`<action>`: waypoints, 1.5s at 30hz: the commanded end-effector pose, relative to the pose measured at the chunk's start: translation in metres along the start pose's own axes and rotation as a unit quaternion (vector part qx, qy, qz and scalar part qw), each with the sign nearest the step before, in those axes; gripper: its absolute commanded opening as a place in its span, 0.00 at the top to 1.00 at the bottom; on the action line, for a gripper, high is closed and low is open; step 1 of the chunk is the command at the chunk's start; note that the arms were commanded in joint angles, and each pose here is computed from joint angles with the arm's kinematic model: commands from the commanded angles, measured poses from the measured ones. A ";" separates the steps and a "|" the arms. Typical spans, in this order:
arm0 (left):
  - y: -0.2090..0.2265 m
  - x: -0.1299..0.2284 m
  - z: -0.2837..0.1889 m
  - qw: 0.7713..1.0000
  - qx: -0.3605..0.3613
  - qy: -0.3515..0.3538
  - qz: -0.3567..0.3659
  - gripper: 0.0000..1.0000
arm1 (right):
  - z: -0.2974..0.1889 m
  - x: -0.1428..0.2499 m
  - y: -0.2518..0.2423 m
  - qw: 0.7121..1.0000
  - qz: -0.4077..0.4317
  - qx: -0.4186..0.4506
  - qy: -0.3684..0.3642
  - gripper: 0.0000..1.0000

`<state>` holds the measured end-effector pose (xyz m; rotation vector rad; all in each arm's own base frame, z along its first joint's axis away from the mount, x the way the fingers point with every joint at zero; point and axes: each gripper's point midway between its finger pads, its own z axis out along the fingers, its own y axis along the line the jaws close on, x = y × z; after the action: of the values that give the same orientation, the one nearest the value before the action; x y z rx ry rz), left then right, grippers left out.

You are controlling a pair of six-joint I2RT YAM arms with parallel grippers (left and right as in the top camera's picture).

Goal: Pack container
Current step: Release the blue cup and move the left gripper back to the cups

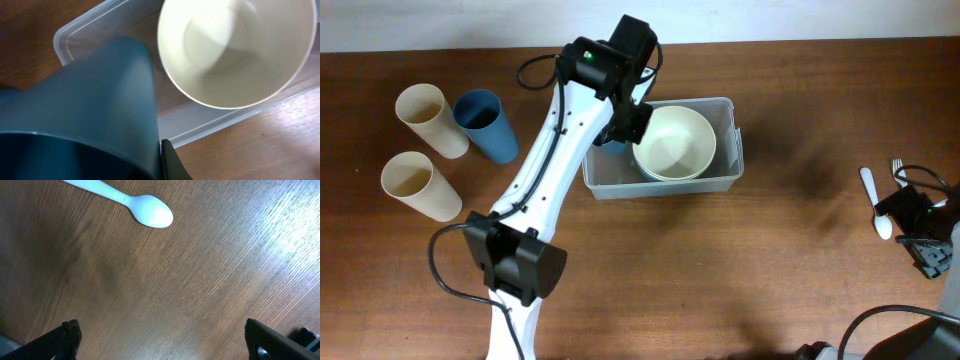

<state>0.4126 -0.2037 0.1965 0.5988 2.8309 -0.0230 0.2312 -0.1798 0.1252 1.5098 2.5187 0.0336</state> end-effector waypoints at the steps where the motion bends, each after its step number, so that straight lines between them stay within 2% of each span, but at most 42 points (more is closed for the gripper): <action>1: 0.007 0.000 0.001 1.000 -0.018 0.001 -0.008 0.98 | 0.000 0.000 0.000 1.000 0.005 -0.001 0.000 0.01; 33: 0.010 -0.003 0.015 1.000 -0.018 0.007 -0.011 0.97 | 0.000 0.000 0.000 1.000 0.005 -0.001 0.000 0.01; 37: 0.010 -0.003 0.019 1.000 -0.019 0.012 -0.011 0.87 | 0.000 0.000 0.000 1.000 0.005 -0.001 0.000 0.01; 45: 0.010 -0.003 0.027 1.000 -0.019 0.017 -0.011 0.86 | 0.000 0.000 0.000 1.000 0.005 -0.001 0.000 0.01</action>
<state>0.4203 -0.2019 0.1877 0.5859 2.8324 0.0091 0.2313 -0.1799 0.1252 1.5096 2.5184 0.0335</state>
